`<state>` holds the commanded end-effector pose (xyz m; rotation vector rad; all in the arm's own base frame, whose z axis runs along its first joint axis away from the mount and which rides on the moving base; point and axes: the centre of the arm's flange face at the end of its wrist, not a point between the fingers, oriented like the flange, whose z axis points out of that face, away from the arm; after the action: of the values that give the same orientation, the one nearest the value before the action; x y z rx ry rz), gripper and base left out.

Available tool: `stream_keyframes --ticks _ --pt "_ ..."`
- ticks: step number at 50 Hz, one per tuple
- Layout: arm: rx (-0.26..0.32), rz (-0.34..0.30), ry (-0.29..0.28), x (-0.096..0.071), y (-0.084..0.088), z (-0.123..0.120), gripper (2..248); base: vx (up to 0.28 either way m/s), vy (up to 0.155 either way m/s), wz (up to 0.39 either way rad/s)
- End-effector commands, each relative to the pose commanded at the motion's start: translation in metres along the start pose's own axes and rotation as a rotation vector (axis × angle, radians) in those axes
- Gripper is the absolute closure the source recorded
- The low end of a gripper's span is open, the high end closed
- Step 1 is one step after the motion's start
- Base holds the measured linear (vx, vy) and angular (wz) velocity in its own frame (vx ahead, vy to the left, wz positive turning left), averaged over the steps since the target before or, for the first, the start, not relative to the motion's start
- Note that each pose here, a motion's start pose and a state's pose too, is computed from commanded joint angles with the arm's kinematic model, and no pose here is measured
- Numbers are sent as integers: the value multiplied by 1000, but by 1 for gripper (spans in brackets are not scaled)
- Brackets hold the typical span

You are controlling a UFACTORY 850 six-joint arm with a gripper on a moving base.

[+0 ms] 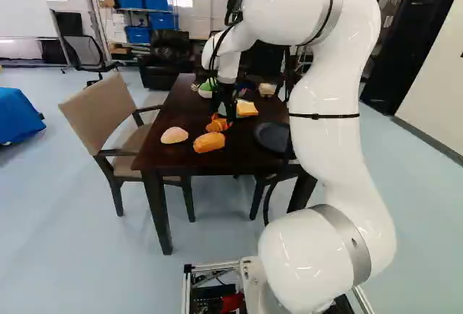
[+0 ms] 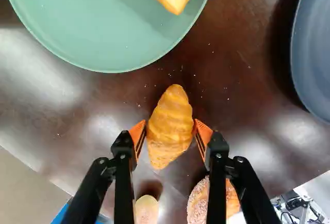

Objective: Move the croissant to the empty plate

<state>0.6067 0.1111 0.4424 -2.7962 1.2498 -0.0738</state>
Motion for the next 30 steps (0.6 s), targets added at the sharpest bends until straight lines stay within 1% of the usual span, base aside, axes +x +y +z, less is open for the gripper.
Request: stream_keyframes --ticks 1,5,6,10,11,15,16,21,22,26,27,30 --pt "0 0 0 0 0 0 107 0 0 0" --pt "0 0 0 0 0 0 107 0 0 0" --pt "0 0 0 0 0 0 120 0 0 0" --pt "0 0 0 0 0 0 120 0 0 0" --pt "0 0 0 0 0 0 131 0 0 0" --pt "0 0 0 0 0 0 131 0 0 0" --pt "0 0 0 0 0 0 140 0 0 0" --pt "0 0 0 0 0 0 140 0 0 0" --pt "0 0 0 0 0 0 148 0 0 0" --pt "0 0 0 0 0 0 148 0 0 0" --pt "0 0 0 0 0 0 157 0 0 0" --pt "0 0 0 0 0 0 157 0 0 0"
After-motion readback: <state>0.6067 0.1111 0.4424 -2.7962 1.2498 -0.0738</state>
